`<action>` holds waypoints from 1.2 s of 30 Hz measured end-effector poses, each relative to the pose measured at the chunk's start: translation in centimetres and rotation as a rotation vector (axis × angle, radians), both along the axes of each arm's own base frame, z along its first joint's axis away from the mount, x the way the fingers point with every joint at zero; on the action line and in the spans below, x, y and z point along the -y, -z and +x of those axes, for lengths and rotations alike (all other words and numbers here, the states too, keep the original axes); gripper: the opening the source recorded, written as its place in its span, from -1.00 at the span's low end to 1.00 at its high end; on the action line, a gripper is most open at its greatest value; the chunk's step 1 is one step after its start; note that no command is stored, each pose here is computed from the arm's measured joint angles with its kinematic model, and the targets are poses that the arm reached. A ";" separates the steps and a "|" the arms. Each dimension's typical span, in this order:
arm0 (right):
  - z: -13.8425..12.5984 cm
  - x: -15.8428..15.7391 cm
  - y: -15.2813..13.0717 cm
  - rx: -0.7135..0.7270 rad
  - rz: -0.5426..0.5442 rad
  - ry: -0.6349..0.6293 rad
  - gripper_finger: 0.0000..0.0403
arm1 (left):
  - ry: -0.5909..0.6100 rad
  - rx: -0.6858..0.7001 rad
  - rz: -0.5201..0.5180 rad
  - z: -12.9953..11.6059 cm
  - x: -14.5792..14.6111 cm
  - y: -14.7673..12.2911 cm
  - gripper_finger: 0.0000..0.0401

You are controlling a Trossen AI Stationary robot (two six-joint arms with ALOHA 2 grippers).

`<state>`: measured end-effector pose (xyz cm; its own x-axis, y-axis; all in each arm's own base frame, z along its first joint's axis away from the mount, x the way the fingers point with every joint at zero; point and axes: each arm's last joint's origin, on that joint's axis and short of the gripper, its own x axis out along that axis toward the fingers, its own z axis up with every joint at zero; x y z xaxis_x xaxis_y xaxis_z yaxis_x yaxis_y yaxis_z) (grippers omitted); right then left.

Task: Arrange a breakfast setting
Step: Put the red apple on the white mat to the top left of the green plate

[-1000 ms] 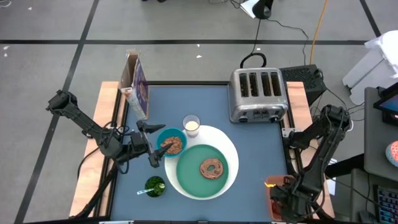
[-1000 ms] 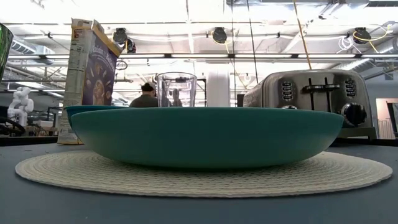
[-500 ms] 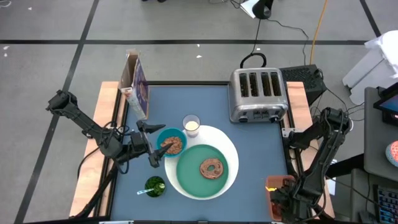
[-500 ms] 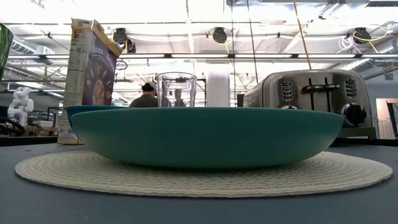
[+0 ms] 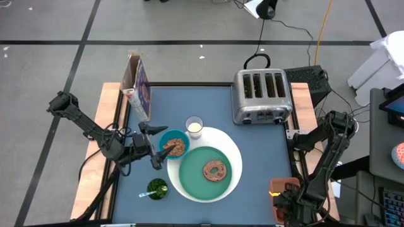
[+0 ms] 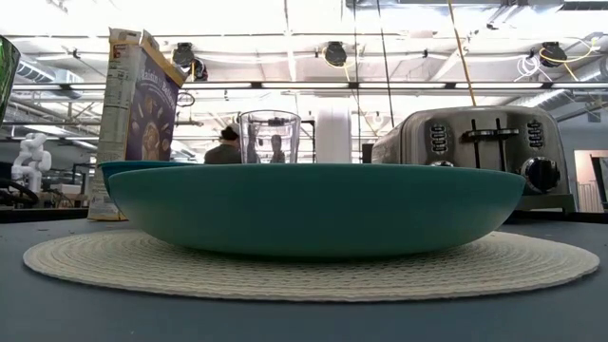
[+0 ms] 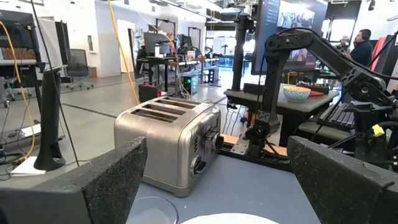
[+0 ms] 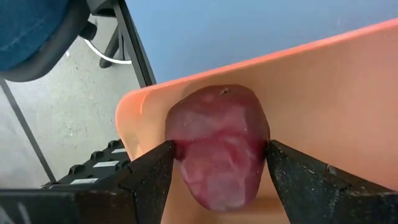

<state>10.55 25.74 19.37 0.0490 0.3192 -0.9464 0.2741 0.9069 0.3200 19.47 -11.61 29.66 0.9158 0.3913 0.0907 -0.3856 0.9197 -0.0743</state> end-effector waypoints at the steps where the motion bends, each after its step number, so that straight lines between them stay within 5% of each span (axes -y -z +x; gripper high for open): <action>1: 0.0 0.0 0.0 0.000 0.001 0.000 0.24 | 0.000 0.000 0.000 0.0 0.0 0.0 0.96; 25: 0.0 0.0 0.1 0.013 -0.008 -0.049 0.25 | 0.000 0.001 -0.002 0.0 0.0 0.0 0.96; 36: -0.1 0.1 0.2 0.007 -0.018 -0.050 0.57 | 0.000 0.001 -0.002 0.0 0.0 0.0 0.96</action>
<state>10.49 25.61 19.20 0.0400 0.3046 -0.9516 0.2264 0.9249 0.3056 19.47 -11.61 29.66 0.9158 0.3911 0.0907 -0.3852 0.9197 -0.0766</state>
